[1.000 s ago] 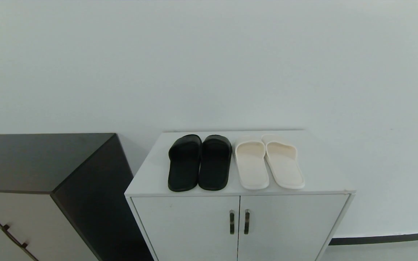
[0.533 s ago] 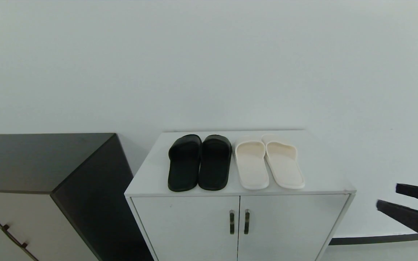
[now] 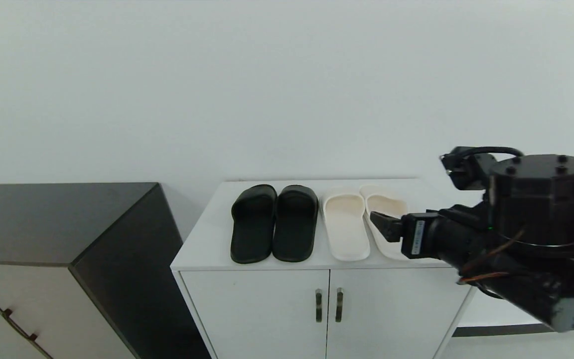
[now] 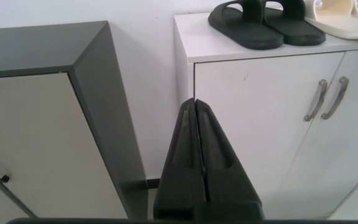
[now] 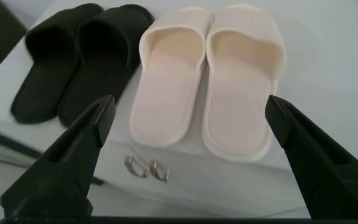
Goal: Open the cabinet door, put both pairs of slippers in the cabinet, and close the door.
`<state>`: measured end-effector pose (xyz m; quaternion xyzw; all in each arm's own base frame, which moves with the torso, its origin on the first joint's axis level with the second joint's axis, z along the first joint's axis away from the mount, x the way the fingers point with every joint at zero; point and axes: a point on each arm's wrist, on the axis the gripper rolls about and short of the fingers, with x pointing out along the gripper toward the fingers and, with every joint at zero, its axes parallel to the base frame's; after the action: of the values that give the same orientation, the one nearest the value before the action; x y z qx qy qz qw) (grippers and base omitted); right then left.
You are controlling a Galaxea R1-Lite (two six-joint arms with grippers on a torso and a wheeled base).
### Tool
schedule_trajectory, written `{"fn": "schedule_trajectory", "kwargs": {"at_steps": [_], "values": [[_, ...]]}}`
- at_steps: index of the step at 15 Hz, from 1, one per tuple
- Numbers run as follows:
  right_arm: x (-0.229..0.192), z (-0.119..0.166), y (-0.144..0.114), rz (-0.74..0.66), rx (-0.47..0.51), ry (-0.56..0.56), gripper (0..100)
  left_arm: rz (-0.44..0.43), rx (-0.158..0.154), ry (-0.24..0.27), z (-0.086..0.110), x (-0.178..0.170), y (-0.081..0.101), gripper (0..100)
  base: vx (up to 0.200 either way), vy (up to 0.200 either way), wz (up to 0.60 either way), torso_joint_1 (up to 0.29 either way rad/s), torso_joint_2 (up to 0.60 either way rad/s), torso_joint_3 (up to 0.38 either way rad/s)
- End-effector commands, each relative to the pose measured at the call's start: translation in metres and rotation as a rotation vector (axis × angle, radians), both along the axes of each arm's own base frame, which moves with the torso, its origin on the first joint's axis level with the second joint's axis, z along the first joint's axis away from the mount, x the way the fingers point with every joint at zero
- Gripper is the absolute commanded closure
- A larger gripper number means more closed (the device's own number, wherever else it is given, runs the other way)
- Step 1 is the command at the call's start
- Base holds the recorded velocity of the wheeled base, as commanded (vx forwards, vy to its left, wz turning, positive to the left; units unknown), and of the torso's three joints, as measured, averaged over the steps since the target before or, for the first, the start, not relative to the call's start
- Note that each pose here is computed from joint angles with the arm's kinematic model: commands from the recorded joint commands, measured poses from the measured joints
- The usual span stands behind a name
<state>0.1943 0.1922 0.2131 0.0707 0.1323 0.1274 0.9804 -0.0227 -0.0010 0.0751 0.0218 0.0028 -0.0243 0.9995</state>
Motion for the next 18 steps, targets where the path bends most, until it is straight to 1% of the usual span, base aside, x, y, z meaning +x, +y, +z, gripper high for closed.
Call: {"fn": "schedule_trajectory", "kwargs": {"at_steps": [1,4,5,8,10,11,16,18], "values": [[0.041,-0.030,0.043,-0.092,-0.075,0.025,0,0.001,0.001,0.003,0.000,0.000,0.000,100,0.000,0.000,0.00,0.000,0.00,0.000],[0.060,-0.044,0.053,-0.138,-0.117,0.029,0,0.001,0.001,0.003,0.000,0.000,0.000,100,0.000,0.000,0.00,0.000,0.00,0.000],[0.065,-0.046,0.055,-0.144,-0.113,0.026,0,0.001,-0.001,0.003,0.000,0.000,0.000,100,0.000,0.000,0.00,0.000,0.00,0.000],[0.086,-0.062,0.051,-0.185,-0.139,0.033,0,-0.001,-0.001,0.003,0.000,0.000,0.000,100,0.000,0.000,0.00,0.000,0.00,0.000],[0.096,-0.065,0.052,-0.193,-0.140,0.022,0,0.001,-0.001,0.004,0.000,0.000,0.000,100,0.000,0.000,0.00,0.000,0.00,0.000],[0.110,-0.067,0.054,-0.199,-0.144,-0.007,0,0.001,-0.001,0.004,0.000,0.000,0.000,100,0.000,0.000,0.00,0.000,0.00,0.000],[0.119,-0.071,0.059,-0.127,-0.132,-0.003,0,0.001,-0.004,0.001,0.000,0.000,0.000,100,0.000,0.000,0.00,0.000,0.00,0.000],[0.125,-0.071,0.059,-0.123,-0.125,-0.006,0,0.001,-0.004,0.003,0.000,0.000,0.000,100,0.000,0.000,0.00,0.000,0.00,0.000]]}}
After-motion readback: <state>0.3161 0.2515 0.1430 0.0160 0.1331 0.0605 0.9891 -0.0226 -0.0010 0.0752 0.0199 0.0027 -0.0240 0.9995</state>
